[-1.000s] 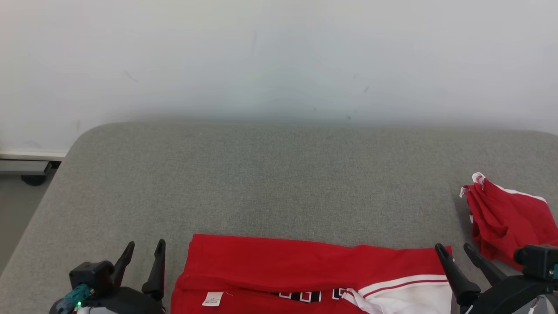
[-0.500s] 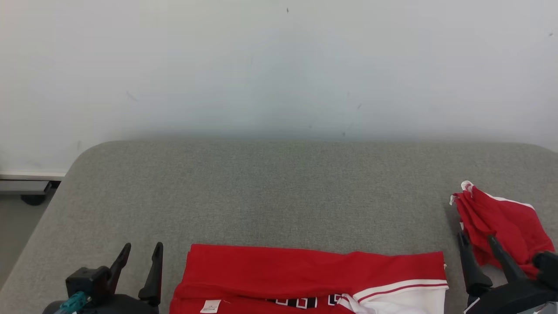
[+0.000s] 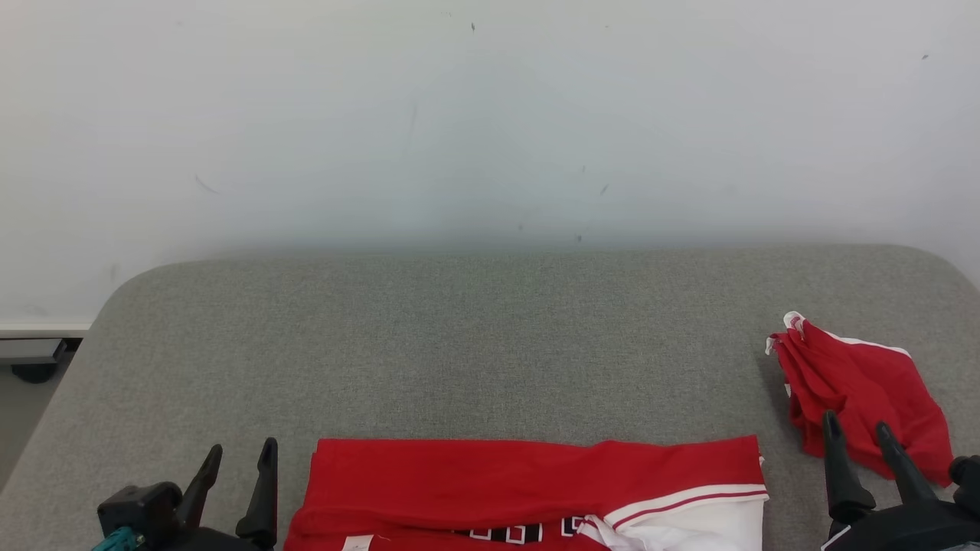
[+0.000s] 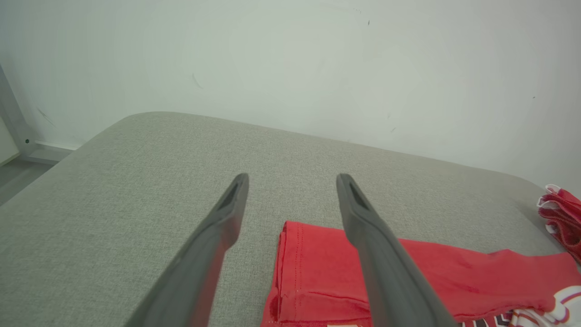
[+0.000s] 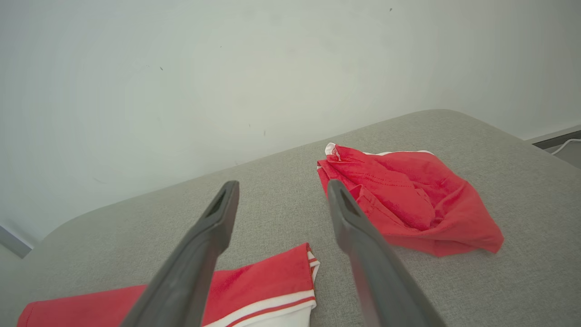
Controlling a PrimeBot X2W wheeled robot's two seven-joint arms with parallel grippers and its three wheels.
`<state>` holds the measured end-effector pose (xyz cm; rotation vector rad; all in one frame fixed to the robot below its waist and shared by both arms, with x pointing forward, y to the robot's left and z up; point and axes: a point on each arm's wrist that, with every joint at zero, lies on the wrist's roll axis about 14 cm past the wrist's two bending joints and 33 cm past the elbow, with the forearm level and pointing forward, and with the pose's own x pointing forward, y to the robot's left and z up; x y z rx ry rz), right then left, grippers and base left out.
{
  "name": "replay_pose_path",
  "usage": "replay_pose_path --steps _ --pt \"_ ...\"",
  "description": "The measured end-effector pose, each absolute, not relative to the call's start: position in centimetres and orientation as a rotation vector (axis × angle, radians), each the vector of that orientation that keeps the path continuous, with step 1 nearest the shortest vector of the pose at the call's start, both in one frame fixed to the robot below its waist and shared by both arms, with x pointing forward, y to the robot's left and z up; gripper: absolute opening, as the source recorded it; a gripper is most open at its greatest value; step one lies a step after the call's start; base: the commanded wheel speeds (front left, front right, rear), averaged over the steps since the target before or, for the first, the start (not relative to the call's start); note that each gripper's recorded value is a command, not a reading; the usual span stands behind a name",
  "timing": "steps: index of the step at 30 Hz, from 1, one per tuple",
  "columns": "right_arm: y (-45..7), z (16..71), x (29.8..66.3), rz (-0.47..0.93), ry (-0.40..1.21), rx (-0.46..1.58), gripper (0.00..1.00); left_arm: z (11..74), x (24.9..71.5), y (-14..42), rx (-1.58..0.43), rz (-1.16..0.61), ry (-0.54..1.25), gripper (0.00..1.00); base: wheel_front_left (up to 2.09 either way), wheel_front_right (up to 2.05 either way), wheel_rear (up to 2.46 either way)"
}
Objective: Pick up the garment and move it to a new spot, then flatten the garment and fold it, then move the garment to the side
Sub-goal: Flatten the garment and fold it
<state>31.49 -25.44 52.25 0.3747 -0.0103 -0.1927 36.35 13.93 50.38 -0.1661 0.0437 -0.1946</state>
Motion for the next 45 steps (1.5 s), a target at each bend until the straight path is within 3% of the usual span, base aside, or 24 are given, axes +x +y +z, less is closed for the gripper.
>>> replay_pose_path --steps 26,45 --pt "-24.9 50.4 31.5 -0.177 0.035 0.354 1.0 50.5 36.3 13.3 -0.16 -0.217 0.082 1.0 0.0 0.0 0.0" --pt "-22.4 40.7 31.5 -0.063 0.563 0.2 1.0 49.4 35.7 13.1 -0.159 -0.211 0.132 1.0 0.0 0.0 0.0"
